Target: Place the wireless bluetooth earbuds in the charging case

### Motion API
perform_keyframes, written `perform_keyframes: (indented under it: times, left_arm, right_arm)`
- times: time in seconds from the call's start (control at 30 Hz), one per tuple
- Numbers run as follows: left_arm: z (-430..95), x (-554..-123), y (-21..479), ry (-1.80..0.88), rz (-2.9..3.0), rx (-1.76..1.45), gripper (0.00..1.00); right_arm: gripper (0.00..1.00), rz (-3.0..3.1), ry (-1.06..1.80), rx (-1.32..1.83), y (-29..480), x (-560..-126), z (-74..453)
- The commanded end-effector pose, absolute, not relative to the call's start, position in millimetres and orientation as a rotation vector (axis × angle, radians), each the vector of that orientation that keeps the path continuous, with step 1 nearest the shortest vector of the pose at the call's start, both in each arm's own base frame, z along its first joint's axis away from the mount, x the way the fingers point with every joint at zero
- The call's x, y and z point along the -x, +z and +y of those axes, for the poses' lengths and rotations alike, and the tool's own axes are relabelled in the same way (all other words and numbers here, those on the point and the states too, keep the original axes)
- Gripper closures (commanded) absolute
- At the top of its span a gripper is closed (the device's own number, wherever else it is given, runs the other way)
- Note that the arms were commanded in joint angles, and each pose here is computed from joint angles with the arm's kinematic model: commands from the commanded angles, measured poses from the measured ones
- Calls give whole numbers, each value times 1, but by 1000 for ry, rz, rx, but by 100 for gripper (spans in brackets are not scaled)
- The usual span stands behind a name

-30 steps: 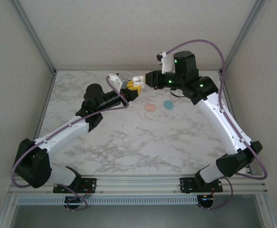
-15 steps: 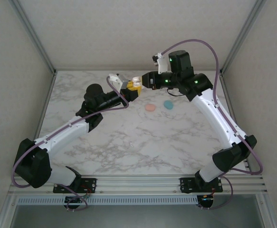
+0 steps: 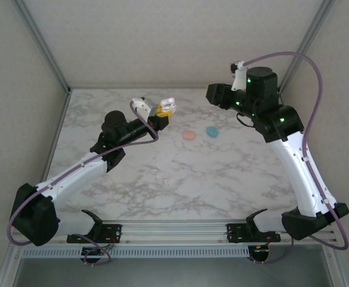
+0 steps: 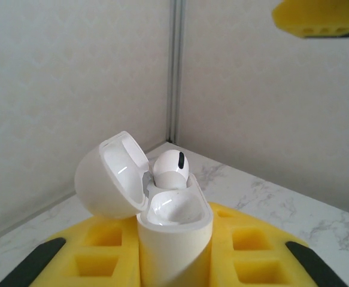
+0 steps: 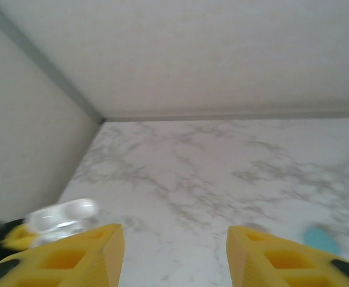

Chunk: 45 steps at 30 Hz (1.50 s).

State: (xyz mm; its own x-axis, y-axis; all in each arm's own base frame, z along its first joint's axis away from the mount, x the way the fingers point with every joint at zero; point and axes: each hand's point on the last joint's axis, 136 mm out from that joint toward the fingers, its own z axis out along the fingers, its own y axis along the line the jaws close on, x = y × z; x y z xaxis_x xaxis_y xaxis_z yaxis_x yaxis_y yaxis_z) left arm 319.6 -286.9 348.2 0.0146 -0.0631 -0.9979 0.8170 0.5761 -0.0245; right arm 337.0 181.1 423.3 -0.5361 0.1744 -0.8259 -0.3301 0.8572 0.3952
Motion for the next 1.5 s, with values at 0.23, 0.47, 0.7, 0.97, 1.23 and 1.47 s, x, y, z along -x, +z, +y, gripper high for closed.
perform_keyframes:
  times: [0.23,0.47,0.7,0.97,1.23,1.47]
  left_arm:
    - [-232,-303,385,-577,1340,-584,100]
    - [-215,-287,406,-541,1311,-564,100]
    - [-195,-276,426,-471,1318,-525,100]
    - [-191,-271,427,-443,1315,-545,100]
    - [-193,-272,426,-449,1316,-549,100]
    - [-195,-274,423,-454,1321,-552,100]
  right_arm:
    - [50,2702,577,-44,237,-322,184]
    - [51,2995,585,164,136,-281,254]
    - [51,3122,468,422,86,-244,302]
    - [49,3159,339,703,59,-218,338]
    - [49,3202,218,747,38,-211,344]
    - [52,3225,210,765,29,-207,351]
